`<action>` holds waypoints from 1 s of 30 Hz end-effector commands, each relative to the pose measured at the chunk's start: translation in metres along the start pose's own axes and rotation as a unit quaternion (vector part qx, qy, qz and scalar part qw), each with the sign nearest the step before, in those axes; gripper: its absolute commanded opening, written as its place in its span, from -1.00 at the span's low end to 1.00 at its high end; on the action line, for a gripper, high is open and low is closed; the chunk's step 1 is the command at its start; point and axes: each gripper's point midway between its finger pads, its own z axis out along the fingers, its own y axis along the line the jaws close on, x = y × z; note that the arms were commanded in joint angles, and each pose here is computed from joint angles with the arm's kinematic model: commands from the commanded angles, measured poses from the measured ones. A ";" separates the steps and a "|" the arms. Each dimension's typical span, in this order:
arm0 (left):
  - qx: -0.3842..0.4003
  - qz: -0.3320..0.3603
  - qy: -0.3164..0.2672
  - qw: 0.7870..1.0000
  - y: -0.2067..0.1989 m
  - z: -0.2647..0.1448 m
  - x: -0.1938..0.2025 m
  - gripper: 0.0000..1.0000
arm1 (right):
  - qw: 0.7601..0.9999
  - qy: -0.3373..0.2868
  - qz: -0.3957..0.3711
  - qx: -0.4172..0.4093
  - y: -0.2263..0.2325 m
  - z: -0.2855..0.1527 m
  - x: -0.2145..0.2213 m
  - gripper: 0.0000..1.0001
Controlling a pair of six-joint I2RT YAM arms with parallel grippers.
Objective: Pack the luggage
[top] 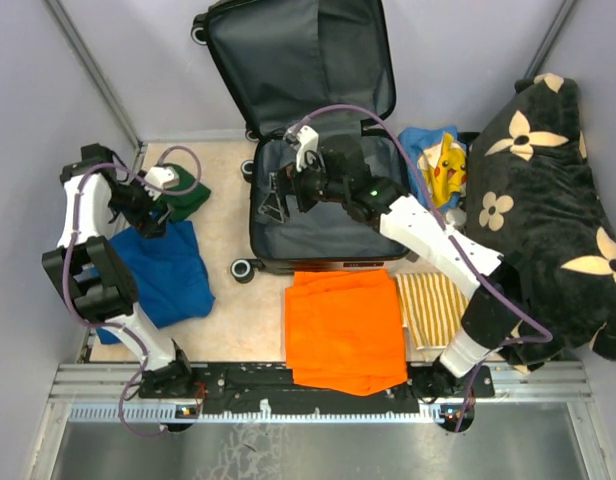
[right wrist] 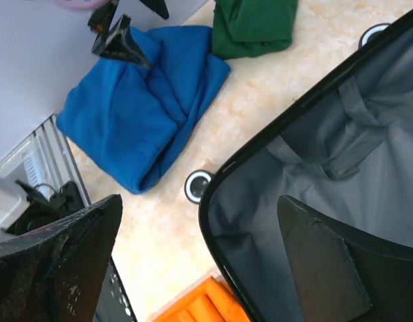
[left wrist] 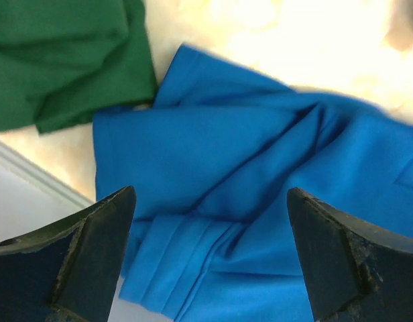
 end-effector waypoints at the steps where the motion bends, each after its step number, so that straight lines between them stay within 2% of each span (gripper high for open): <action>1: 0.000 0.007 0.032 0.999 0.020 -0.005 0.047 1.00 | 0.998 -0.018 -0.026 -0.061 0.021 -0.027 -0.011 0.98; 4: 0.049 0.054 0.072 0.995 0.015 -0.002 0.067 1.00 | 0.997 -0.007 -0.023 -0.067 0.021 -0.028 -0.002 0.98; 9: 0.098 0.129 0.073 0.984 0.006 0.012 0.079 1.00 | 0.998 0.000 -0.015 -0.069 0.015 -0.026 0.004 0.98; 12: 0.076 0.162 0.089 0.980 0.020 0.021 0.090 1.00 | 0.998 0.001 -0.004 -0.068 0.008 -0.027 0.004 0.98; 18: 0.038 0.187 0.084 0.978 0.051 0.037 0.092 1.00 | 0.997 0.005 0.027 -0.069 -0.007 -0.024 0.006 0.98; 22: 0.027 0.175 0.097 0.979 0.063 0.060 0.106 1.00 | 0.997 0.007 0.044 -0.070 -0.016 -0.022 0.006 0.98; 25: 0.047 0.152 0.107 0.981 0.061 0.076 0.121 1.00 | 0.996 0.011 0.054 -0.070 -0.023 -0.020 0.008 0.98; 28: 0.062 0.112 0.075 0.989 0.061 0.085 0.111 1.00 | 0.996 0.015 0.058 -0.068 -0.028 -0.018 0.012 0.98; 30: 0.059 0.076 0.033 0.995 0.073 0.079 0.087 1.00 | 0.996 0.018 0.057 -0.066 -0.030 -0.017 0.016 0.98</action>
